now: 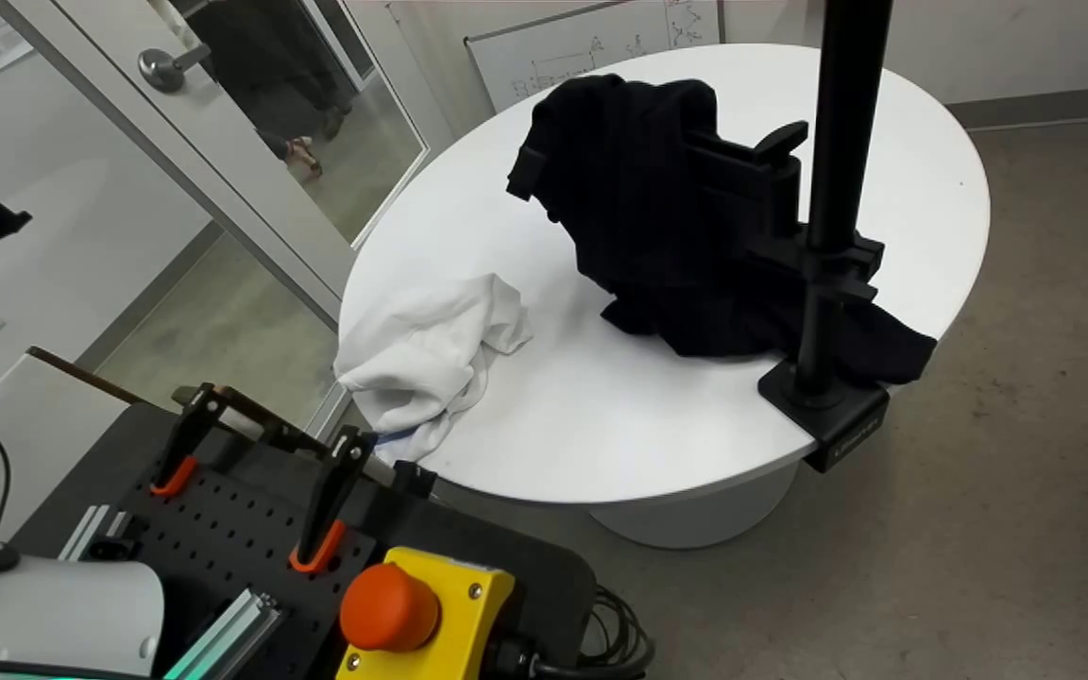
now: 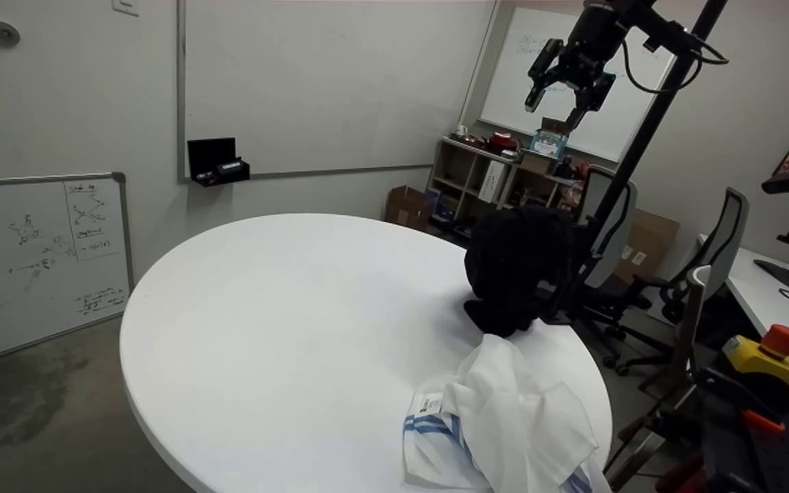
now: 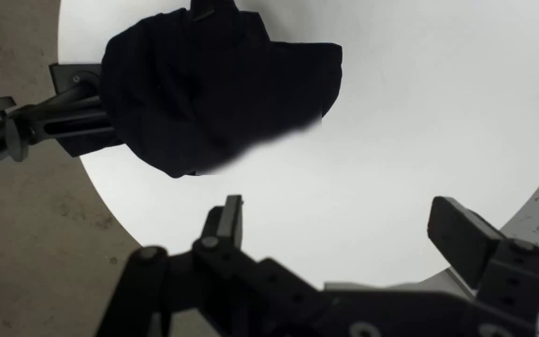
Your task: Place the black t-shirt on the table
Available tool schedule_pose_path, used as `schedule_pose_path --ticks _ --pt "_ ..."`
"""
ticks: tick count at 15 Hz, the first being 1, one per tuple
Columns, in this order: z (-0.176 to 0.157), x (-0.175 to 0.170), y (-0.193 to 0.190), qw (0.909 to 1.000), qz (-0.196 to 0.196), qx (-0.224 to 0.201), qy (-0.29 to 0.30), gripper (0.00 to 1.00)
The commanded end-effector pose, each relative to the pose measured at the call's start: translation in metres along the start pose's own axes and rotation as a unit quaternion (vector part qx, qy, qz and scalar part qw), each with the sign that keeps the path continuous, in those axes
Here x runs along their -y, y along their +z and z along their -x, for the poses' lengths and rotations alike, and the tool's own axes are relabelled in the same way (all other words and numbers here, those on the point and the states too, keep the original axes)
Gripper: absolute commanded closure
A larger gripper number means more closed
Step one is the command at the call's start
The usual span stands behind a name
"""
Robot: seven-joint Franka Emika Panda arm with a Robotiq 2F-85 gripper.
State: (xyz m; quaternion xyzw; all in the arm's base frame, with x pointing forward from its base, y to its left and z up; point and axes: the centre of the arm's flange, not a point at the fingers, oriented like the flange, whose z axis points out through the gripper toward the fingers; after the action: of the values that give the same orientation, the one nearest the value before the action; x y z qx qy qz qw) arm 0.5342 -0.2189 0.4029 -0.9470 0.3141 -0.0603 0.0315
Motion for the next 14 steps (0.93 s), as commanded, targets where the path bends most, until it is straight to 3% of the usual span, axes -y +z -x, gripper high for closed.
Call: schedule_pose_path --ticks 1,14 --pt "-0.018 0.003 0.033 0.9994 0.02 0.02 0.02 0.0" --pt "0.011 -0.035 0.115 0.9913 0.084 0.089 0.049 0.02"
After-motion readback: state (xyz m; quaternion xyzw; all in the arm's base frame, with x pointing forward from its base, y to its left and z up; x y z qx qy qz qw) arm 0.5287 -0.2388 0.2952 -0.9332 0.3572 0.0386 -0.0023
